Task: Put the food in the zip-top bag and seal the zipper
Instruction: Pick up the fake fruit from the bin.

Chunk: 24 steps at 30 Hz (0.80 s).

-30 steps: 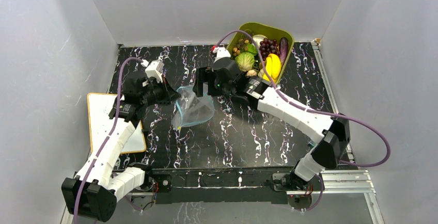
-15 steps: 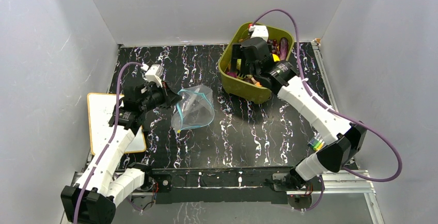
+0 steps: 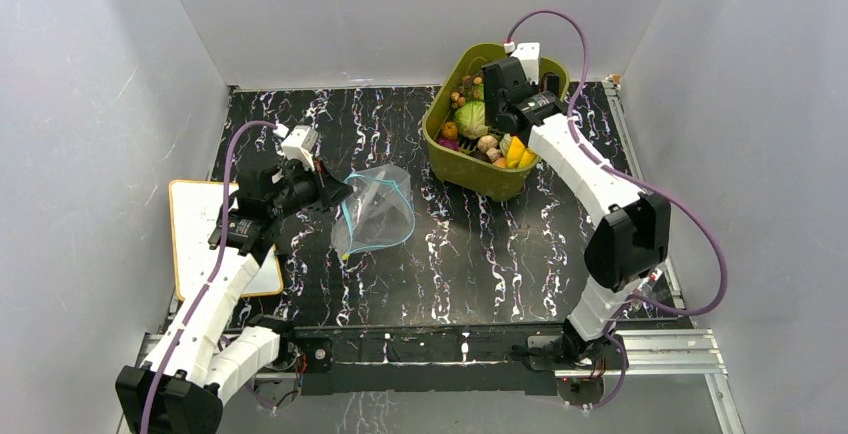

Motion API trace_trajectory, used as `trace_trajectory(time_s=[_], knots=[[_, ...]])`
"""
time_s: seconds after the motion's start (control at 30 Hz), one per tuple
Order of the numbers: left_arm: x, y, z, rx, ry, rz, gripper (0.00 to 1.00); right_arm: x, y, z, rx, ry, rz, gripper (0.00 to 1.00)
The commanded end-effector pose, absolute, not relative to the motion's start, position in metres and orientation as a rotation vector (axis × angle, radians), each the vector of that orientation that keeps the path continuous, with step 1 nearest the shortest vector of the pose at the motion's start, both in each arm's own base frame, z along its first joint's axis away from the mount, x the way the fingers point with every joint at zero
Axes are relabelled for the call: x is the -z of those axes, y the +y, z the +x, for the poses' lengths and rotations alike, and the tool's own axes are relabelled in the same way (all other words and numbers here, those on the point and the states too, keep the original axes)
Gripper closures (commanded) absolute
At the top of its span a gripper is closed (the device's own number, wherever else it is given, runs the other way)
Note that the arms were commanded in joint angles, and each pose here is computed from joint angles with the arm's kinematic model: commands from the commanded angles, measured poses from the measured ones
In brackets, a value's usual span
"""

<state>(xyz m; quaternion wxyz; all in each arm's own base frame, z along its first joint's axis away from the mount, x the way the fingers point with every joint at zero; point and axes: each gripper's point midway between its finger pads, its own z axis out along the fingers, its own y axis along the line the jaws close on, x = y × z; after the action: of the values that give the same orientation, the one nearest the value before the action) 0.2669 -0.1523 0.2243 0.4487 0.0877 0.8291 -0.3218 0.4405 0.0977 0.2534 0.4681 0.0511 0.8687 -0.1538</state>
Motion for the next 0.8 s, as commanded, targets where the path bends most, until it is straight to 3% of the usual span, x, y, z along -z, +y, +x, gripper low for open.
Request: trace_trajectory(time_s=[0.0, 0.77], knots=[[-0.227, -0.157, 0.261, 0.81, 2.027, 0.271, 1.0, -0.269, 0.085, 0.464, 0.372, 2.09, 0.143, 0.02], [-0.229, -0.157, 0.258, 0.793, 2.02, 0.291, 1.0, -0.183, 0.057, 0.506, 0.443, 2.272, 0.064, 0.11]])
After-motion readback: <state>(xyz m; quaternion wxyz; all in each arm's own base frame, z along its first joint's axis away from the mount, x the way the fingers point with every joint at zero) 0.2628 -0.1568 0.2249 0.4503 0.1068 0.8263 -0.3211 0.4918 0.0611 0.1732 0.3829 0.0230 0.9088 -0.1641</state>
